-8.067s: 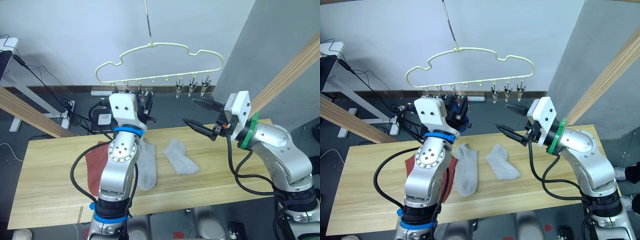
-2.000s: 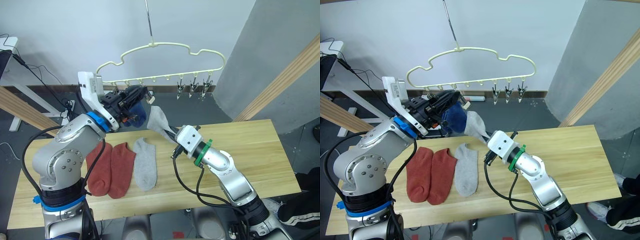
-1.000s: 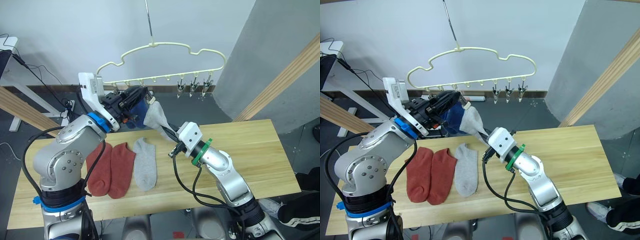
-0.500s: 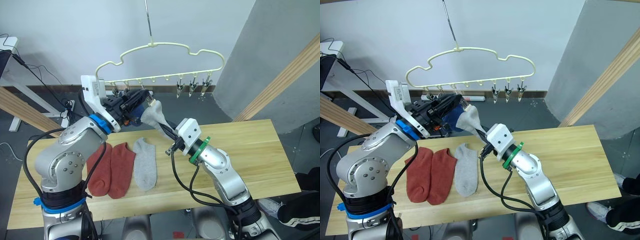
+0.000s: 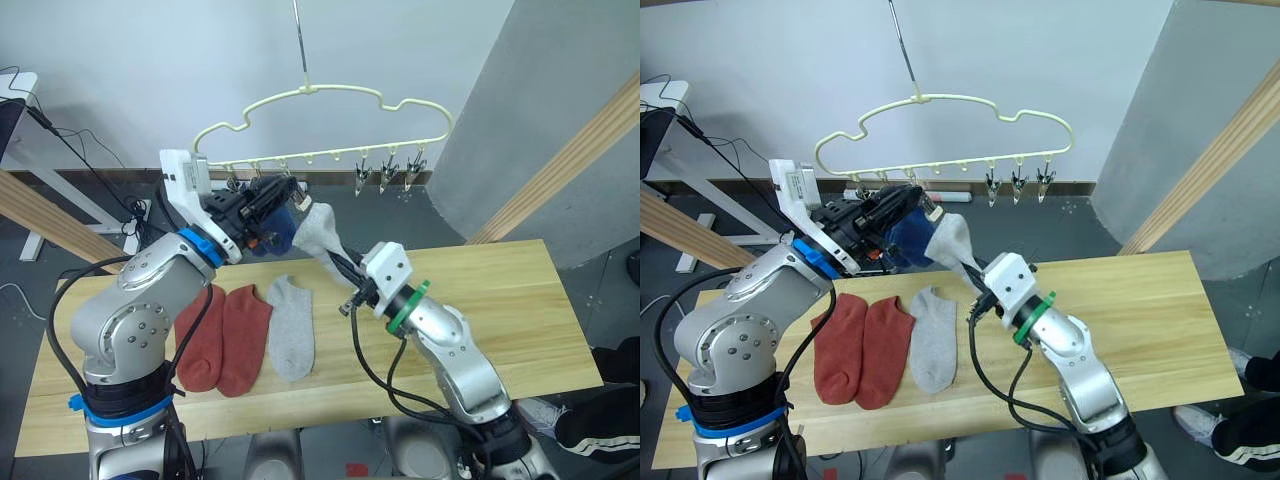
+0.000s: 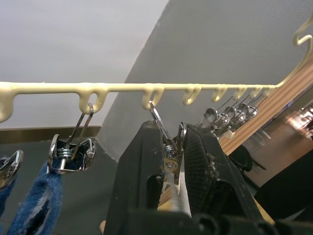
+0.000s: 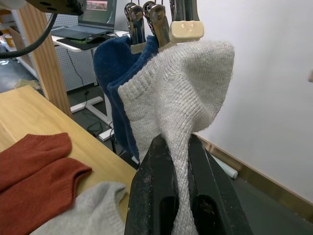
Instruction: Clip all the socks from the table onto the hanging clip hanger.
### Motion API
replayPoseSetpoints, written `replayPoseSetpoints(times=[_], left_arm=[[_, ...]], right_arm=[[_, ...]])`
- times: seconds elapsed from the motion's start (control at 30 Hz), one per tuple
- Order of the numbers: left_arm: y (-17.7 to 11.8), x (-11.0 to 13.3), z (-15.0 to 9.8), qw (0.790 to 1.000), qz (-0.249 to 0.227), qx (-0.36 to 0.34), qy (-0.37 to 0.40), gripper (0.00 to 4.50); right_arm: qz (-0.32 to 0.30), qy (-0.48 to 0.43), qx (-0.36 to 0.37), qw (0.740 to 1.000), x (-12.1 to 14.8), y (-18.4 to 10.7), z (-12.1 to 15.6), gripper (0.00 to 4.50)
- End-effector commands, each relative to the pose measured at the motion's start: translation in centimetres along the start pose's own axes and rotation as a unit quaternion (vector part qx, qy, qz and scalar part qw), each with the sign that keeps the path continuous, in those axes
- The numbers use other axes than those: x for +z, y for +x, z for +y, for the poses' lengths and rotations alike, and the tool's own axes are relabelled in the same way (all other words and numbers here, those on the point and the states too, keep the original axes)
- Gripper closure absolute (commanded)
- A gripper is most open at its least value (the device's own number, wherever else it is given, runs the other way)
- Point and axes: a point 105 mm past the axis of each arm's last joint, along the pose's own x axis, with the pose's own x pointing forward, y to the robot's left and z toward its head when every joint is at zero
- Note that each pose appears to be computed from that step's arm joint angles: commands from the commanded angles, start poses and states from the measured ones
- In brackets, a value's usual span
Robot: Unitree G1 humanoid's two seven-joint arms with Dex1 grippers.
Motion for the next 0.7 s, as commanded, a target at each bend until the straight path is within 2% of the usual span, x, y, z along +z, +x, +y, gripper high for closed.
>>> replayPoseSetpoints(times=[0.03,0.27,0.7], left_arm=[[-0.1,1.1,-0.9,1.000,-0.023,-0.017,0.008,3.99],[0.0,1.2,-0.8,1.000,-0.022,-0.017,0.009,3.99],[0.1,1.2,-1.1,0.999,-0.021,-0.024,0.006,3.99]], right_arm=[[-0.028,-0.017,0.024,0.999,1.3,0.0,1.4,4.50],[-0.066,-0.088,0.054,0.992,2.2,0.8,2.5,4.50],[-0.058,-0.067,0.031,0.996,1.2,1.9,1.6,4.50]])
